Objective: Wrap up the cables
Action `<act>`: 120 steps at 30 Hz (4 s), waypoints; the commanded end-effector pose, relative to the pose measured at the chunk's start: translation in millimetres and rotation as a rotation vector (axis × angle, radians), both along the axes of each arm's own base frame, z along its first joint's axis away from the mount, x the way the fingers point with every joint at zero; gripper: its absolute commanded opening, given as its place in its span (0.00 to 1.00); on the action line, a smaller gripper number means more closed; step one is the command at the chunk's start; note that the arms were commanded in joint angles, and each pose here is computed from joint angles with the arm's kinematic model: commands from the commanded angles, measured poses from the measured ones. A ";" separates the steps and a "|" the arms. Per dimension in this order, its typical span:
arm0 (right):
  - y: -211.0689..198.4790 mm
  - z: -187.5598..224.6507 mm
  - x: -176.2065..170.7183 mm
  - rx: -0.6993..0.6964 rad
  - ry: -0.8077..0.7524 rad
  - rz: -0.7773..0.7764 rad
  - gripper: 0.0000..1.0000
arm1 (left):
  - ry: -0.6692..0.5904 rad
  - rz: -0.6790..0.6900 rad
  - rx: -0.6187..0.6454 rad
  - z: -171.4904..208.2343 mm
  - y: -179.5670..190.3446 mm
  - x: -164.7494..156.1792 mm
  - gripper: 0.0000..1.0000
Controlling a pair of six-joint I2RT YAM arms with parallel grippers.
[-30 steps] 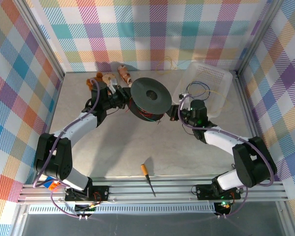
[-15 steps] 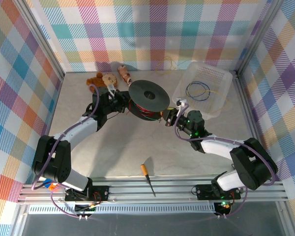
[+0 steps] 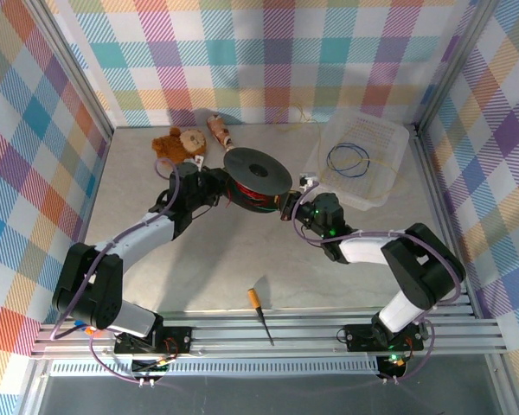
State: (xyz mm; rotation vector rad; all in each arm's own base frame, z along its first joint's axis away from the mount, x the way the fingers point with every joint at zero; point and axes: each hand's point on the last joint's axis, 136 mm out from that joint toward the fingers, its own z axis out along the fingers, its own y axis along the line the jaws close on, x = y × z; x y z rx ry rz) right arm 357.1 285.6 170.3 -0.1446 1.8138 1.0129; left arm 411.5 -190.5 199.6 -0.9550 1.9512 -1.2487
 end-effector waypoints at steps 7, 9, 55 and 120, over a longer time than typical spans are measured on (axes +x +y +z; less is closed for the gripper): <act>69.3 6.9 -44.2 0.130 0.072 0.344 0.00 | -0.266 0.023 -0.211 91.0 -26.8 7.0 0.00; 70.1 5.3 -44.2 0.123 0.075 0.348 0.00 | -0.265 0.017 -0.214 89.3 -29.6 6.5 0.00; -87.3 30.4 -97.2 -0.373 0.226 -0.078 0.99 | -0.299 -0.021 0.777 125.4 38.3 -28.2 0.00; -155.5 -17.0 -74.5 -0.304 0.560 -0.328 0.99 | -0.371 -0.839 1.735 -42.2 -119.5 -57.7 0.41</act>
